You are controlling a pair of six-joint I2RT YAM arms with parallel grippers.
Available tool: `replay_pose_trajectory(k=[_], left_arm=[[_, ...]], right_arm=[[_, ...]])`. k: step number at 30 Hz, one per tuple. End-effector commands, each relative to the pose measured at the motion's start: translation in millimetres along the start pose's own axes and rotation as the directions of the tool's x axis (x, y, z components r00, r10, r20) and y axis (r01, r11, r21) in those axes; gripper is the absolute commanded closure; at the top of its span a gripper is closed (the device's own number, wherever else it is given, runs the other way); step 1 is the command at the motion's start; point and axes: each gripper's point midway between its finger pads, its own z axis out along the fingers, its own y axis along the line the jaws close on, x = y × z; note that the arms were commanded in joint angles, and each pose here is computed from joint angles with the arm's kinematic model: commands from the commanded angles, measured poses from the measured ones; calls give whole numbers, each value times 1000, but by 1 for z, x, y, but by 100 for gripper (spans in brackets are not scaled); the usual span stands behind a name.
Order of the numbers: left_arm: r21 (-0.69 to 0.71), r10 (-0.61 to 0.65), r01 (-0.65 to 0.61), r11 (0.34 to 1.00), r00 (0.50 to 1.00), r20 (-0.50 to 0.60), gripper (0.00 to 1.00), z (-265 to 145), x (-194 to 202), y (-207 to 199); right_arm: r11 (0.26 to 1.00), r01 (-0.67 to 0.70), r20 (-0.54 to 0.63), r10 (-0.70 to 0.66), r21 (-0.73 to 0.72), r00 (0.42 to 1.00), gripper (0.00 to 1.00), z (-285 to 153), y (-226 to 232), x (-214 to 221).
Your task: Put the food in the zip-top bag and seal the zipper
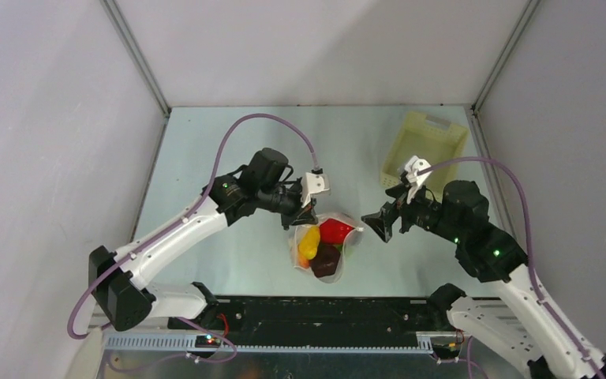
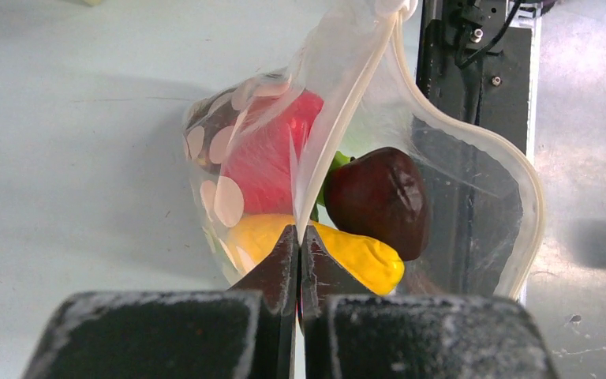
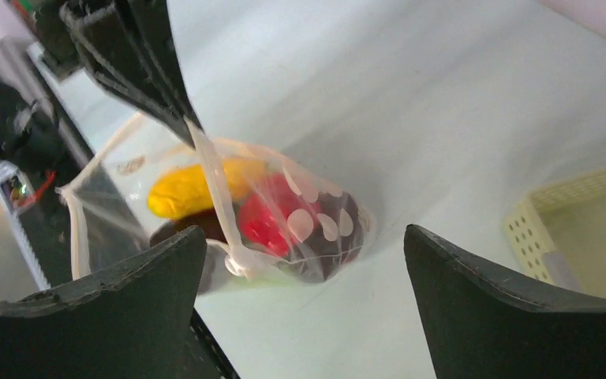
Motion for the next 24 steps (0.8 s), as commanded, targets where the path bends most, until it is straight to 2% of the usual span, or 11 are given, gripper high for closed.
replay_pose_trajectory(k=[1,5,7,9,14,24], left_arm=[[20,53,-53,998,998,23,100,-4,-12,0],[21,58,-59,998,998,14,100,-4,-10,2],[21,57,-57,998,998,13,100,-4,-8,3],[25,54,-54,998,998,12,100,-3,-7,3],[34,49,-50,998,999,7,100,-2,-8,5],[33,41,-41,999,999,-6,100,-1,-5,6]], right_arm=[[918,231,46,-229,-322,972,1,-5,14,16],[828,314,182,-257,-466,949,6,-12,11,10],[793,354,195,-296,-496,935,8,-13,11,16],[781,347,153,-315,-520,937,9,-15,13,34],[751,364,146,-342,-551,928,9,-9,11,55],[692,328,160,-298,-642,941,13,4,16,68]])
